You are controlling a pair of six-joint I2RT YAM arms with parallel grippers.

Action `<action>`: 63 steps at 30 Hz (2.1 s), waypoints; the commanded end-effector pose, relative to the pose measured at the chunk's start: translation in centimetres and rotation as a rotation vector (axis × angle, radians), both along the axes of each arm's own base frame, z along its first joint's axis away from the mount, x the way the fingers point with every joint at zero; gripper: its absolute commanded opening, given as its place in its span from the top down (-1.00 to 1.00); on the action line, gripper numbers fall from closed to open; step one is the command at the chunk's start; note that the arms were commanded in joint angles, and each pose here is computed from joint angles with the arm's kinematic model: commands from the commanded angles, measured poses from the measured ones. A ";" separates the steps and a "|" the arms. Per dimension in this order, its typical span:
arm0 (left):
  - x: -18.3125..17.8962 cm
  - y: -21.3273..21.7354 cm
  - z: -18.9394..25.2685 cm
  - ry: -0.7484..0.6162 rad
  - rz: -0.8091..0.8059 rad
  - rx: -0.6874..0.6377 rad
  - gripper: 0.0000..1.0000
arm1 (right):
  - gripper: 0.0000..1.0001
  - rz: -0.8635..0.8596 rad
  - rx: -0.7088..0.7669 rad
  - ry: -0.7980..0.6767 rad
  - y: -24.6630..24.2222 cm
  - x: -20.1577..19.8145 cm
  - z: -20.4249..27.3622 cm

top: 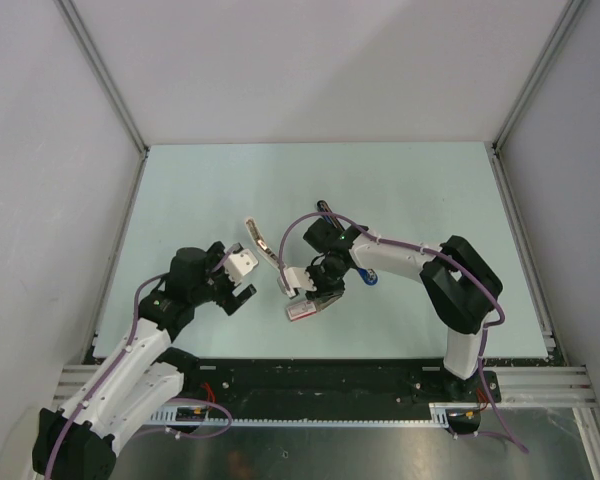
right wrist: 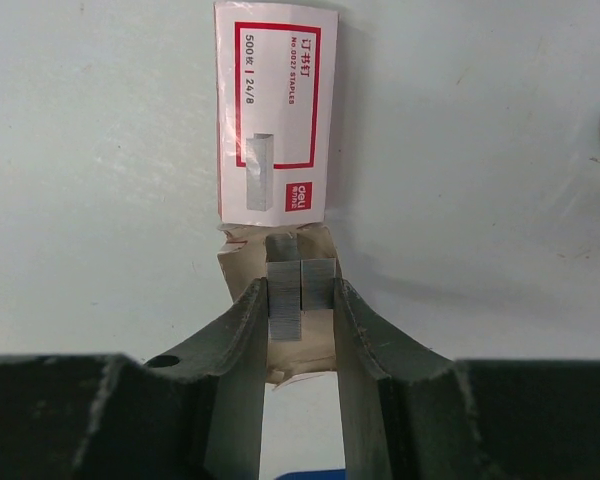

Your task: Load the staples into the stapler

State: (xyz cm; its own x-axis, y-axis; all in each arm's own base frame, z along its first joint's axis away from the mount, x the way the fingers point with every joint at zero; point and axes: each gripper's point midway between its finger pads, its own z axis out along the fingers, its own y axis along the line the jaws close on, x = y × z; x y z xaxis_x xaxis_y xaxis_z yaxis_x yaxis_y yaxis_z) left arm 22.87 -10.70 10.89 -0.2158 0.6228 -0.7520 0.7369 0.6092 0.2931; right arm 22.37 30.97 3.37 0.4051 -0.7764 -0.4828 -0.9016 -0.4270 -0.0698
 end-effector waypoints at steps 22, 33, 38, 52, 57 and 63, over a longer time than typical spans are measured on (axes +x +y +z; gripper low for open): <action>0.5 0.2 0.0 -0.021 0.005 0.008 -0.99 | 0.47 -0.333 0.106 -0.225 2.3 7.9 2.2; 0.5 0.2 -0.2 -0.015 0.004 0.009 -0.99 | 0.41 -0.448 0.112 -0.252 2.9 10.0 0.1; 0.5 0.2 -0.2 -0.017 0.005 0.008 -0.99 | 0.28 -0.457 0.111 -0.251 2.9 10.1 -0.2; 0.5 0.2 -0.2 -0.018 0.008 0.012 -0.99 | -0.13 -0.516 0.149 -0.239 1.9 11.4 1.4; 0.5 0.2 -0.2 -0.018 0.007 0.010 -0.99 | -0.13 -0.582 0.230 -0.186 1.4 12.4 3.4; 0.5 0.3 -0.2 -0.018 0.008 0.012 -0.99 | -0.11 -0.661 0.289 -0.164 1.1 13.7 4.4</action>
State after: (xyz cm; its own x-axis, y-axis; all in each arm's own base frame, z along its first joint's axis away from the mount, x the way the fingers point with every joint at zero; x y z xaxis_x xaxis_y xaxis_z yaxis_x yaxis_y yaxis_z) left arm 23.03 -10.63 10.72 -0.2217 0.6260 -0.7477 0.7343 0.6117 0.2944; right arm 35.01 30.71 4.11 -0.0170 -0.8125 -0.5828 -0.9497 0.1955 -0.2448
